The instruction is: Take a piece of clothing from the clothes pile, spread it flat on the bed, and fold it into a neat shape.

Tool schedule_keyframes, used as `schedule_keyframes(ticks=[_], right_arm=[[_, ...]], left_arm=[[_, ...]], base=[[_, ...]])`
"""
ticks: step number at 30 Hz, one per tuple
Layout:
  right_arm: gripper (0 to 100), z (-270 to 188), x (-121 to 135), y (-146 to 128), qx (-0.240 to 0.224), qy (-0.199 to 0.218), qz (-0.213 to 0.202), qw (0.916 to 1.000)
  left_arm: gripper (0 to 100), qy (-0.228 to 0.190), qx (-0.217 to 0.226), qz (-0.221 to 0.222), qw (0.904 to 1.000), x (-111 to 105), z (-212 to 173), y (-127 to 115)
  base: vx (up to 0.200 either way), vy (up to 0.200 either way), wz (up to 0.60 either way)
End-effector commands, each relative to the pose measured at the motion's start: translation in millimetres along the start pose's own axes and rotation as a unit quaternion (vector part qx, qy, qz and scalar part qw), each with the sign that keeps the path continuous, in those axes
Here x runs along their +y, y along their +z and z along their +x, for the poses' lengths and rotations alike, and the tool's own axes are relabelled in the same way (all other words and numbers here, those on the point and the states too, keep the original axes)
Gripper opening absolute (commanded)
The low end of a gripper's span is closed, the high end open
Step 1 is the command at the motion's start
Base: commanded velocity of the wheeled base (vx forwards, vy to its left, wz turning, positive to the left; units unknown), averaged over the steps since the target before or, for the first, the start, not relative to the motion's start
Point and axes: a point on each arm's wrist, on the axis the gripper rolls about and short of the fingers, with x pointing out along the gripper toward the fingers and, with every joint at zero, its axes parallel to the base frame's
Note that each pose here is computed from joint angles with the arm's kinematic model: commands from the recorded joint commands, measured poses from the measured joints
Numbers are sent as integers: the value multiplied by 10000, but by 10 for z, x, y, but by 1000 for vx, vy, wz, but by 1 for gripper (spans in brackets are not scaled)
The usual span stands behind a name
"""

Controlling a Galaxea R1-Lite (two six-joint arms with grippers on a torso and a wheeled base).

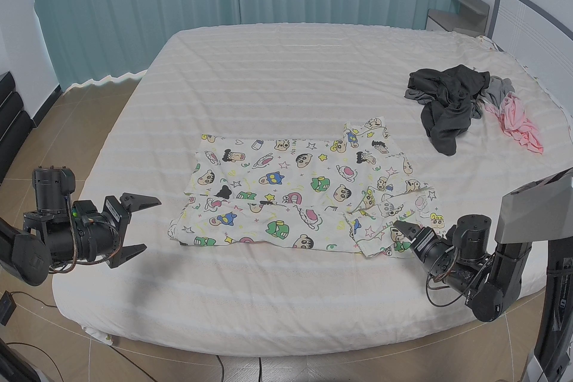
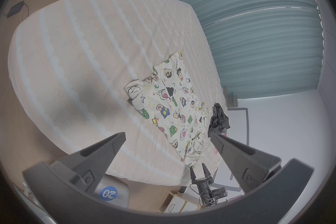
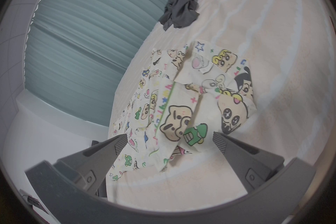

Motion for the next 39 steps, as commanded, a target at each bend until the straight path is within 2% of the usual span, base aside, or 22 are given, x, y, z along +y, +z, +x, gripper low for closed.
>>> schedule_keyframes(ticks=[1,21,32,33,39], right_arm=[[100,66,-105,-28,19,-118,88,9999],[100,266,65,89,-291,357,140,9988],[100,355,-19,82,-313,269,165,9990],[0,355,-19,82,-313,269,165,9990],[0,336,-23,83,-353,216,144,9990]], left_arm=[[100,31,18,-21,10000,15,18,1],[100,-11,-7,2,10000,35,39,1],[100,9,-3,-11,10000,44,51,7],[100,13,7,-11,10000,46,52,1],[100,15,1,-15,10000,48,50,4]], base=[[0,0,0],[0,0,0],[0,0,0],[0,0,0],[0,0,0]])
